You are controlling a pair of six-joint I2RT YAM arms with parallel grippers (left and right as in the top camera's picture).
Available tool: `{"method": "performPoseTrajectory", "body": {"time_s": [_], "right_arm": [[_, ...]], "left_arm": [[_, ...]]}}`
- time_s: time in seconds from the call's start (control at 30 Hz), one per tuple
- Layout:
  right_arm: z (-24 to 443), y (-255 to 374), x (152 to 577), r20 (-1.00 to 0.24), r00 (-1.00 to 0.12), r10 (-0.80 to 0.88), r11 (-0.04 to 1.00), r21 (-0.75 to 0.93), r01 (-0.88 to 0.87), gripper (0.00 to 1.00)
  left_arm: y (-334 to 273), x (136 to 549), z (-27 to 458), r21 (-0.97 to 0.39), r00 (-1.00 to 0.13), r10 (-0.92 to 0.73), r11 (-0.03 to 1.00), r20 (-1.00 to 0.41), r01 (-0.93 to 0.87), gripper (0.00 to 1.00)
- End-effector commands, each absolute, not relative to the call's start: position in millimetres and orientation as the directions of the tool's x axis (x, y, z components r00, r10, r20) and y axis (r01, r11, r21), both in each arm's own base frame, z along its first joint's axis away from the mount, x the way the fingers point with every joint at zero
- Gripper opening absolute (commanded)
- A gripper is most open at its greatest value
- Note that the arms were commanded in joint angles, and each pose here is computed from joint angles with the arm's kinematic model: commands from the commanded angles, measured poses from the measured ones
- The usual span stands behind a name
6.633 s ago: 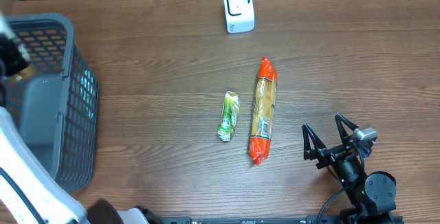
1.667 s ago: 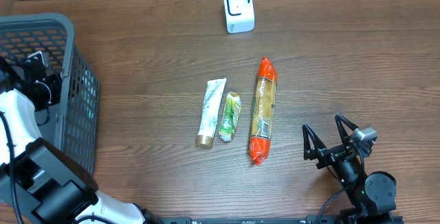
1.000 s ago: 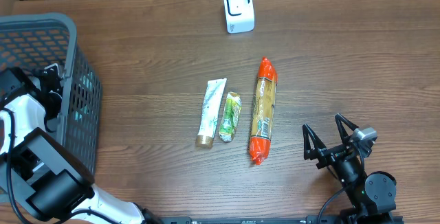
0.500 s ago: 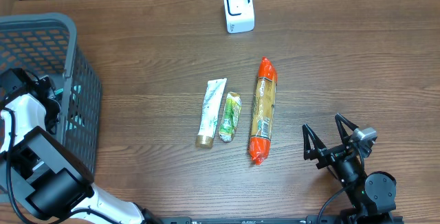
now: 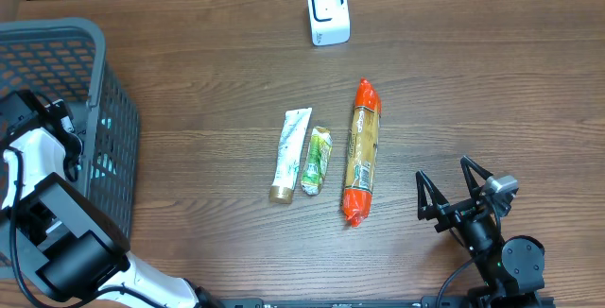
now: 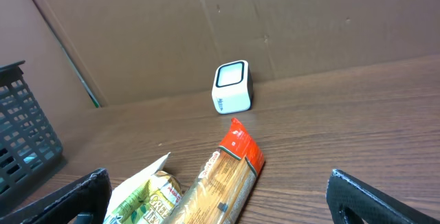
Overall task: Scan the item barcode
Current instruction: 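Reach the left gripper into the basket and grasp the light-blue tissue packet, then lift the tissue packet out and place it left of the white tube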
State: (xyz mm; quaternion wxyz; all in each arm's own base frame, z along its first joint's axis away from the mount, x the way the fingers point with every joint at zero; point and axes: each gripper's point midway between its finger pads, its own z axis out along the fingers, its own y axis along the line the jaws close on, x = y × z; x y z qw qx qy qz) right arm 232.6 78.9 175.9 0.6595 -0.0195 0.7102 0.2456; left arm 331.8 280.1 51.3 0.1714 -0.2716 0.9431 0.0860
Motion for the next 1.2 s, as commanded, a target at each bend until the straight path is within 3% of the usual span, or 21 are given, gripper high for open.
{"method": "performPoseTrajectory", "body": {"time_s": [0.0, 0.17, 0.27, 0.3, 0.4, 0.47, 0.73, 0.93, 1.17], "right_arm": [[174.0, 77.2, 233.3, -0.948, -0.122, 0.295, 0.883, 0.319, -0.344, 1.0], [174.0, 77.2, 233.3, -0.948, -0.122, 0.295, 0.883, 0.319, -0.344, 1.0], [174.0, 77.2, 233.3, -0.948, -0.122, 0.295, 0.883, 0.319, -0.344, 1.0], [174.0, 77.2, 233.3, -0.948, -0.122, 0.295, 0.883, 0.319, -0.344, 1.0], [174.0, 77.2, 233.3, -0.948, -0.122, 0.296, 0.883, 0.32, -0.344, 1.0], [174.0, 77.2, 233.3, -0.948, -0.122, 0.295, 0.883, 0.319, -0.344, 1.0], [174.0, 77.2, 233.3, -0.948, -0.122, 0.295, 0.883, 0.319, -0.344, 1.0], [174.0, 77.2, 233.3, -0.948, -0.122, 0.295, 0.883, 0.319, -0.344, 1.0], [174.0, 77.2, 233.3, -0.948, -0.122, 0.295, 0.883, 0.319, -0.344, 1.0]], "left_arm": [[270.3, 328.7, 33.1, 0.062, -0.819, -0.466, 0.857, -0.334, -0.512, 0.82], [266.3, 325.4, 19.6, 0.05, -0.828, -0.474, 0.859, -0.298, -0.51, 0.73], [263.3, 323.5, 15.1, 0.047, -0.834, -0.476, 0.861, -0.279, -0.507, 0.61], [262.6, 323.8, 15.0, 0.047, -0.835, -0.474, 0.862, -0.278, -0.505, 0.53], [262.0, 323.4, 18.9, 0.047, -0.835, -0.475, 0.861, -0.279, -0.506, 0.16], [261.3, 322.3, 23.0, 0.047, -0.836, -0.475, 0.862, -0.275, -0.505, 0.04], [267.9, 330.8, 87.0, 0.041, -0.805, -0.498, 0.842, -0.322, -0.538, 0.04], [270.2, 337.6, 188.9, -0.005, -0.703, -0.559, 0.784, -0.439, -0.62, 0.04], [243.9, 330.8, 302.8, -0.116, -0.573, -0.536, 0.785, -0.619, -0.609, 0.04]]}}
